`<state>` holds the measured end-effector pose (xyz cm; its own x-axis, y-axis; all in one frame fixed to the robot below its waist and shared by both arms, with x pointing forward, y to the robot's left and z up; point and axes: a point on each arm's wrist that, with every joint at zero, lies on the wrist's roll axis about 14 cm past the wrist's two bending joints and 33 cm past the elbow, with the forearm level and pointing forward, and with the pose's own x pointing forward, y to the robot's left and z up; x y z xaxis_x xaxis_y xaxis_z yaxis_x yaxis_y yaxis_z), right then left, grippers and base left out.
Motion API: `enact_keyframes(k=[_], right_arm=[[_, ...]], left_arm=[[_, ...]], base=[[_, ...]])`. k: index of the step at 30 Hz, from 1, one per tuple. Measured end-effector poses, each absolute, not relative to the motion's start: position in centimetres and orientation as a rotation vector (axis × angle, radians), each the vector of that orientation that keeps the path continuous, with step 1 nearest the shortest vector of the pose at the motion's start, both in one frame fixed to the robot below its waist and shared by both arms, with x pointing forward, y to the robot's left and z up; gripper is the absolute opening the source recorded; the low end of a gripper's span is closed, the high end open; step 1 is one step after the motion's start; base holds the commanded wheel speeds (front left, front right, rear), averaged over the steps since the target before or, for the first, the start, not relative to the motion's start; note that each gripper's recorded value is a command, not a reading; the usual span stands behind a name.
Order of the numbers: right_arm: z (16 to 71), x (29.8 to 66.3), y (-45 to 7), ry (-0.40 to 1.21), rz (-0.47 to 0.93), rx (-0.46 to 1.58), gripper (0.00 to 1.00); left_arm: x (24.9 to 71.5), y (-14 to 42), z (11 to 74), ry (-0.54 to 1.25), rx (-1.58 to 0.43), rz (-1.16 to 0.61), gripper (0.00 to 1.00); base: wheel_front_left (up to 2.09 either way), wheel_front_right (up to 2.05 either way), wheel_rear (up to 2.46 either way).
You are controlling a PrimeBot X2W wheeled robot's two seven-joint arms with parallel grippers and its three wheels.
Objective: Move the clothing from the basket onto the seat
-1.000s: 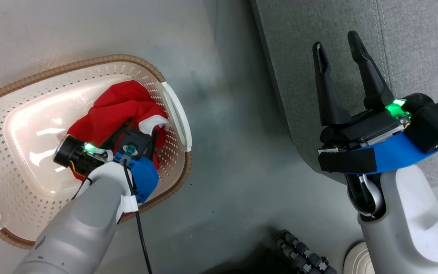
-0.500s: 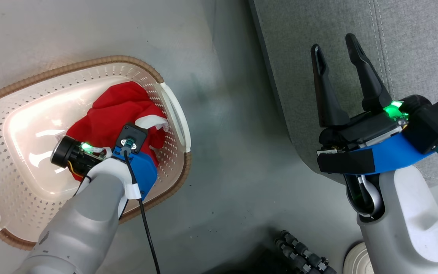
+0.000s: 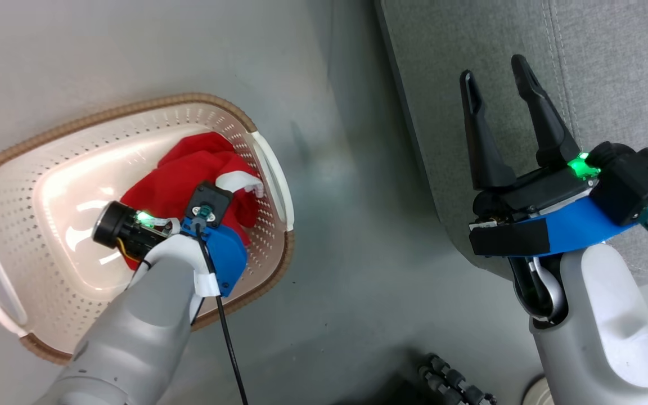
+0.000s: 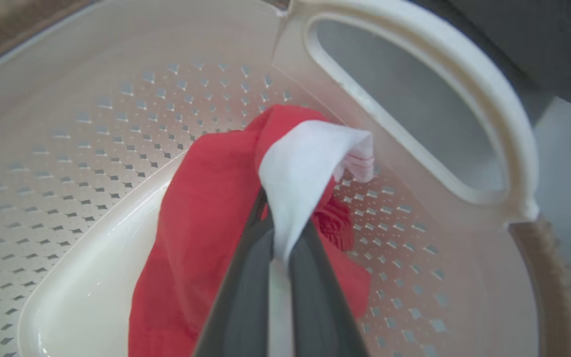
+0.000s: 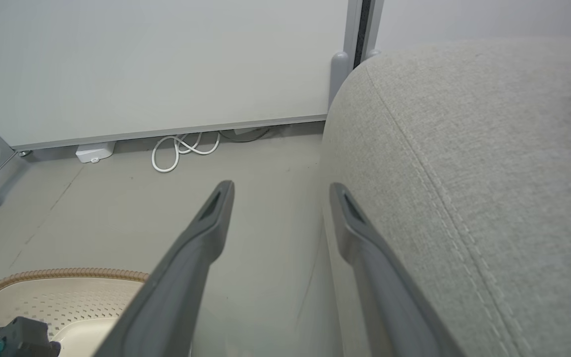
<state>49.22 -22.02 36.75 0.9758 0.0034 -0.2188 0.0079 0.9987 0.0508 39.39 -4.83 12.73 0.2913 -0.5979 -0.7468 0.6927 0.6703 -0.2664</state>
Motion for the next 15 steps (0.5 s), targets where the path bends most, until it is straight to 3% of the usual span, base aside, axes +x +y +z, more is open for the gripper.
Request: enact_keyframes(k=[15], right_arm=[[43.8,46.5,-19.9,0.150,0.037,0.052,1.00]], left_arm=[[39.7,-5.0,26.1,0.679,-0.003,-0.829,0.00]], base=[[0.00,0.00,0.00]])
